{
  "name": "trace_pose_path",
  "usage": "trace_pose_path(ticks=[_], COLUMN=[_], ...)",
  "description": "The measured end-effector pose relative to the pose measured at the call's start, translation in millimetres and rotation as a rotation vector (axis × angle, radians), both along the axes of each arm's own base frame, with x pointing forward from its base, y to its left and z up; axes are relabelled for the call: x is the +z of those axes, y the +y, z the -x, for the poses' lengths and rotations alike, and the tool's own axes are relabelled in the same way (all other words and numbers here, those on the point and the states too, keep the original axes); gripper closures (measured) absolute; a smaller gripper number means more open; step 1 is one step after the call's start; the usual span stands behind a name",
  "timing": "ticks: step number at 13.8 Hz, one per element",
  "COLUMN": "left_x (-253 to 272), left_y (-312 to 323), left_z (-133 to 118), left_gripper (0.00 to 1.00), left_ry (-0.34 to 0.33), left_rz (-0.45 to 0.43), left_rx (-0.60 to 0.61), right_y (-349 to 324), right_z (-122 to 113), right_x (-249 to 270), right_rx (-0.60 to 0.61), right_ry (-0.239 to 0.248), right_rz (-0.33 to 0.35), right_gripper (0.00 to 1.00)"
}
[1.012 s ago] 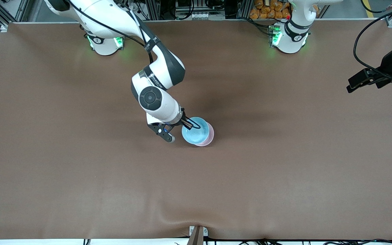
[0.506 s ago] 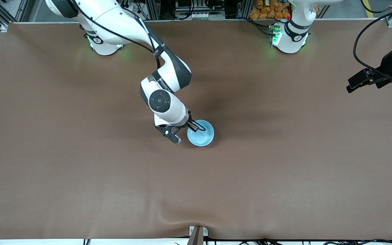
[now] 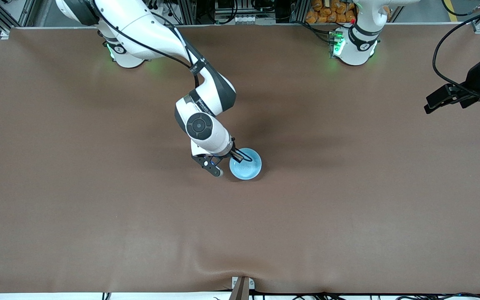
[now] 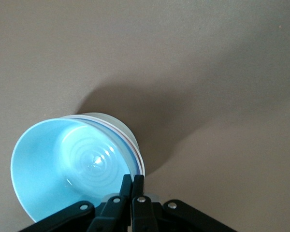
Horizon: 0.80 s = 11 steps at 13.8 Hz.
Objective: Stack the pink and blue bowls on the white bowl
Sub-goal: 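Carry the blue bowl with the right gripper onto the pink bowl, then open the right gripper and withdraw it from the stack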
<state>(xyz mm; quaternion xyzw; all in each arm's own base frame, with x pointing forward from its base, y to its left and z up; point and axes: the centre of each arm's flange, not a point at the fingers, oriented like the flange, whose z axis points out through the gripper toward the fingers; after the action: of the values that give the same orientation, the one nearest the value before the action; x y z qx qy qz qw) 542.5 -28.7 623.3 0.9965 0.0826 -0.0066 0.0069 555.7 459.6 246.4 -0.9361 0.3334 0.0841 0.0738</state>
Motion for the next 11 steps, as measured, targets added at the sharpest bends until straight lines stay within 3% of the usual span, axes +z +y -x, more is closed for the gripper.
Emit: trace_pose_path(ticks=[2,8,11], left_x=[-0.1,-0.3,-0.6], left_y=[0.0,0.0,0.2], left_z=[0.0,0.0,0.0], left_gripper=[0.00,0.00,0.00], left_ry=[0.000,0.001,0.001], left_rz=[0.000,0.000,0.000], left_rx=[0.000,0.000,-0.001], right_y=[0.0,1.1,-20.2], right_z=[0.6,-10.6,-45.0], right_x=[-5.3,15.1,63.7], right_rx=[0.000,0.002,-0.001], right_ry=[0.004,-0.008,-0.039], right_rz=[0.004,0.000,0.042], right_gripper=[0.94,0.30,0.01])
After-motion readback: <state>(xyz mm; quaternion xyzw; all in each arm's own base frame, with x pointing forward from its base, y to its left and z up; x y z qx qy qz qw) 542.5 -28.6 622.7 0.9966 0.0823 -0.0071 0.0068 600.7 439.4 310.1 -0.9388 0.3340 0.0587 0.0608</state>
